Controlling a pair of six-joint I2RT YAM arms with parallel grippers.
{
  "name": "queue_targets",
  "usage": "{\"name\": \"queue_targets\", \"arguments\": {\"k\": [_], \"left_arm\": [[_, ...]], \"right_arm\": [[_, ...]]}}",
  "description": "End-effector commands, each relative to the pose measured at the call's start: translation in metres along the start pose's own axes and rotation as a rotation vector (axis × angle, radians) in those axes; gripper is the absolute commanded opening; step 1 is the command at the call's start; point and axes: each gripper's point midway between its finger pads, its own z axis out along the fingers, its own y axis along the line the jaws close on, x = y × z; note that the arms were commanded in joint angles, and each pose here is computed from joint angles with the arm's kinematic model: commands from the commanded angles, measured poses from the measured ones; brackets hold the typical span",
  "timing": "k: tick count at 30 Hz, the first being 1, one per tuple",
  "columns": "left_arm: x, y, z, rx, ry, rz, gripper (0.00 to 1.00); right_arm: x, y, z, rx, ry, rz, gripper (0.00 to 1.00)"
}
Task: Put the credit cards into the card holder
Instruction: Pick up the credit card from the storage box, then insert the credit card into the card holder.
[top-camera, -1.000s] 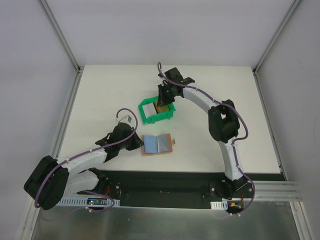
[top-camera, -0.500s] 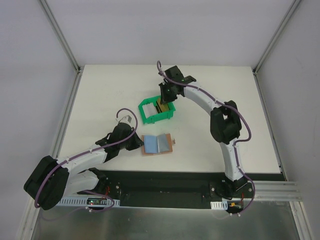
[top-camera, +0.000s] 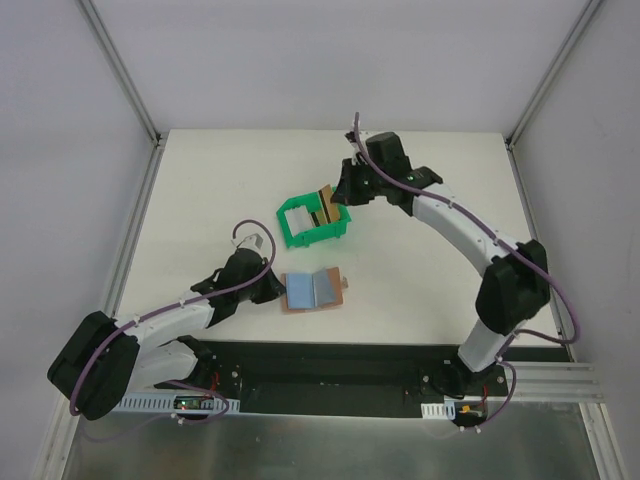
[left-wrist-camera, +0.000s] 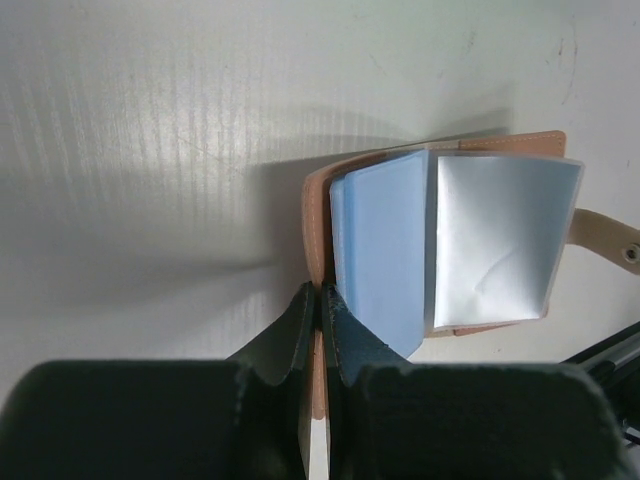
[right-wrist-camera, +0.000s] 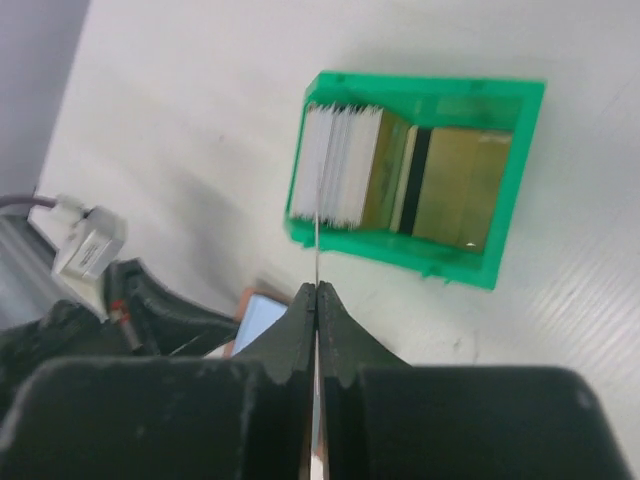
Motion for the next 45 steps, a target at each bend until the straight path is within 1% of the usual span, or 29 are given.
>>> {"name": "queue_targets", "arguments": {"k": [1,3,6,9,12,15,26,32,45], "left_arm": [[0.003,0.008,0.003,-0.006,-0.007,-0.004,0.00],[0.005,0.009,0.004,-0.004,0.000,-0.013,0.00],[0.008,0.012,0.005,-0.006,0.002,-0.026,0.00],[0.008,0.010,0.003,0.001,-0.003,-0.035,0.00],[0.005,0.007,0.001,0.013,-0.013,-0.034,0.00],[0.003,0.006,0.001,0.009,-0.016,-0.036,0.00],[0.007,0.010,0.002,-0.005,-0.008,-0.053,0.00],[0.009,0.014,0.002,-0.014,-0.010,-0.060,0.00],[0.014,0.021,0.004,-0.033,-0.004,-0.074,0.00]], "right_arm": [[0.018,0.043,-0.033,-0.214,-0.061,0.145,0.00],[0.042,0.052,-0.034,-0.278,-0.037,0.223,0.00],[0.080,0.063,-0.031,-0.324,-0.004,0.286,0.00],[0.119,0.065,-0.024,-0.322,0.068,0.307,0.01],[0.145,0.067,-0.015,-0.323,0.124,0.326,0.00],[0.165,0.059,-0.006,-0.300,0.142,0.353,0.00],[0.194,0.037,0.023,-0.222,0.173,0.401,0.00],[0.207,0.028,0.027,-0.202,0.178,0.418,0.00],[0.224,0.024,0.034,-0.208,0.204,0.479,0.00]]}}
